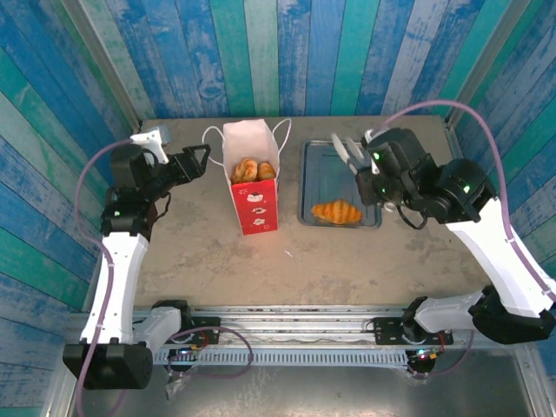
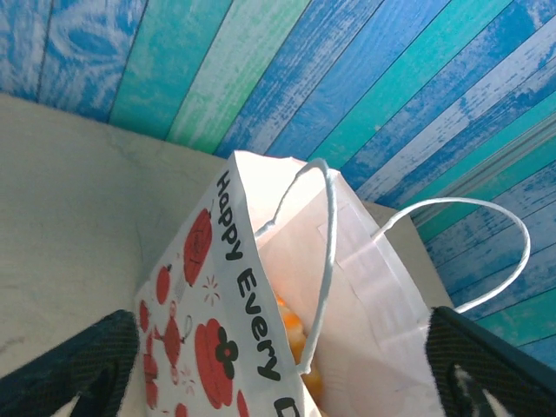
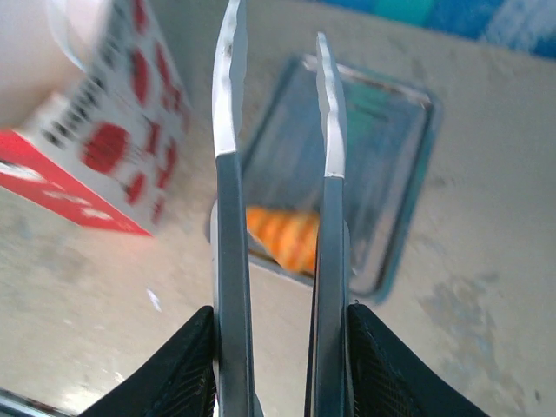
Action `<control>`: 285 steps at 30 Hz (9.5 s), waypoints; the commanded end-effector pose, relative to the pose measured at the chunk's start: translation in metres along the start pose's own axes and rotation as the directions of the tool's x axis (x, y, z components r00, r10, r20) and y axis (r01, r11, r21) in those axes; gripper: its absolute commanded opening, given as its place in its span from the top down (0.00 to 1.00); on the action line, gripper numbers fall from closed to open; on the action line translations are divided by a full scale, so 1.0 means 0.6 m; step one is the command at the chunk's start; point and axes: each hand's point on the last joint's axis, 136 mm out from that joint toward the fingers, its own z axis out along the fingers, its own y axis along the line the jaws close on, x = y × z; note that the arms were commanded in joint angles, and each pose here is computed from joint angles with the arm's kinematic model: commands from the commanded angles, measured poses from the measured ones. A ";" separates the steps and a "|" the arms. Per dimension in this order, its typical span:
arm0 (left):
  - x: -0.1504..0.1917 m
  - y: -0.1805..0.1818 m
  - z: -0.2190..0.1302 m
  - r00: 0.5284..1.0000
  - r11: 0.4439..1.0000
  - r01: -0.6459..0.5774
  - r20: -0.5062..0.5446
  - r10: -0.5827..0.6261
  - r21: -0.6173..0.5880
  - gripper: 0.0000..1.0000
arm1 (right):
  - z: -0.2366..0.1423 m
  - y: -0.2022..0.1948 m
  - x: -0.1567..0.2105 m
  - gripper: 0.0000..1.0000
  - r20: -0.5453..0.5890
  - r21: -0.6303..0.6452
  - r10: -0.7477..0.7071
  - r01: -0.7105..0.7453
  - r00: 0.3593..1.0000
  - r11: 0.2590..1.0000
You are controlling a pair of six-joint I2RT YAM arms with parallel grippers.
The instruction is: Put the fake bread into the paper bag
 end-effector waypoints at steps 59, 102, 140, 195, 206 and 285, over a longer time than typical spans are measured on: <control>0.009 0.020 -0.035 0.996 0.991 -0.087 0.013 0.089 -0.100 0.06 | 0.195 -0.075 0.144 0.59 -0.215 -0.262 -0.432 0.374 0.876 0.889; 0.015 0.035 -0.030 0.994 0.984 -0.110 -0.013 0.109 -0.140 0.06 | 0.308 -0.073 0.150 0.46 -0.236 -0.340 -0.834 0.761 0.499 0.552; 0.008 0.031 -0.033 0.994 0.984 -0.111 -0.008 0.111 -0.142 0.06 | 0.343 -0.069 0.180 0.45 -0.329 -0.421 -0.869 0.766 0.369 0.485; -0.005 -0.021 0.012 0.995 0.991 0.097 -0.020 -0.096 0.089 0.13 | -0.052 0.173 -0.220 0.75 0.686 -0.250 -0.161 0.437 0.710 0.864; 0.020 -0.012 0.043 0.991 0.981 0.132 -0.058 -0.124 0.144 0.27 | -0.028 0.294 -0.242 0.75 0.690 -0.288 -0.164 0.476 0.705 0.831; -0.001 0.027 -0.048 0.987 0.992 -0.061 0.142 0.076 -0.106 0.11 | 0.010 0.024 -0.079 0.41 0.466 0.082 -0.022 -0.018 0.885 0.996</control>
